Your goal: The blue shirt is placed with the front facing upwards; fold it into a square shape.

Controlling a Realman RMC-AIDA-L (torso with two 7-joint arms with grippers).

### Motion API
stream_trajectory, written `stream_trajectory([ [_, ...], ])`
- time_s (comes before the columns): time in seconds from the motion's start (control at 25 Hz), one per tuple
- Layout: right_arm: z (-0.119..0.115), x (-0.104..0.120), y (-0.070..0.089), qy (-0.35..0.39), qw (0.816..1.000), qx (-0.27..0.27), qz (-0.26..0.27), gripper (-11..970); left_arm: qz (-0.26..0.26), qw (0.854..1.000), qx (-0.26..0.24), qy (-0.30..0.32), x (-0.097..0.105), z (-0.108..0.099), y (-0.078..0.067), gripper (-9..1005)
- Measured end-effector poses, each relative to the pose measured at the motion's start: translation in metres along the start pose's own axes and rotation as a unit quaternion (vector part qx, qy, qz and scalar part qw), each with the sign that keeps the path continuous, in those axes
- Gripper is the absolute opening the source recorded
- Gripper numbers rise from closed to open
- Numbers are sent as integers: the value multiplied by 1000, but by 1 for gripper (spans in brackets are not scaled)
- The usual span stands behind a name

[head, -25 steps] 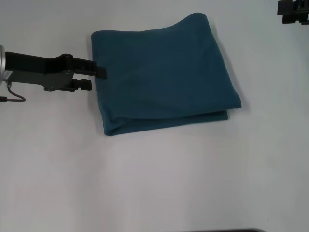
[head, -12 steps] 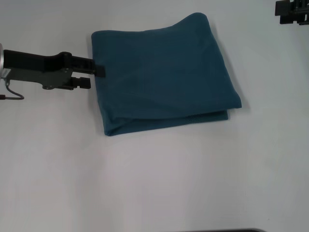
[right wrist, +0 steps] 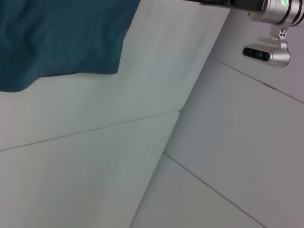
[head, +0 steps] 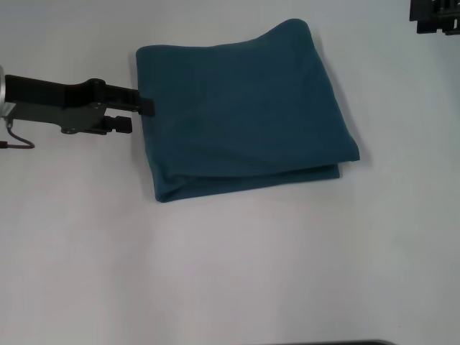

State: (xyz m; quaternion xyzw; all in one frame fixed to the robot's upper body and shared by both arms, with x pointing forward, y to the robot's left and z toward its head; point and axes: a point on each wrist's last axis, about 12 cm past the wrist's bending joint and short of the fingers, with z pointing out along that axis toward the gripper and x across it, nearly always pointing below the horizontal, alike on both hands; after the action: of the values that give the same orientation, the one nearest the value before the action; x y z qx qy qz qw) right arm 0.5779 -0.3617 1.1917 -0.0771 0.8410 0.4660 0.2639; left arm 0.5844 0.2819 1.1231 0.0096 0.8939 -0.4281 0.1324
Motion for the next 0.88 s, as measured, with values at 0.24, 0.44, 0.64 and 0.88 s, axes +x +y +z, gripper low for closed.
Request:
stream_trajectory([
  [0.24, 0, 0, 0, 0, 1000, 1, -2, 601, 9, 1000, 2, 6, 1, 0, -1, 657],
  [0.44, -1, -1, 0, -2, 1000, 3, -2, 601, 3, 999, -43, 30, 4, 12, 3, 656],
  [0.64, -1, -1, -1, -2, 1000, 4, -2, 601, 1, 998, -59, 34, 4, 28, 3, 656],
  [0.88, -1, 1, -2, 0, 1000, 4, 0, 601, -8, 997, -70, 37, 4, 40, 5, 656],
])
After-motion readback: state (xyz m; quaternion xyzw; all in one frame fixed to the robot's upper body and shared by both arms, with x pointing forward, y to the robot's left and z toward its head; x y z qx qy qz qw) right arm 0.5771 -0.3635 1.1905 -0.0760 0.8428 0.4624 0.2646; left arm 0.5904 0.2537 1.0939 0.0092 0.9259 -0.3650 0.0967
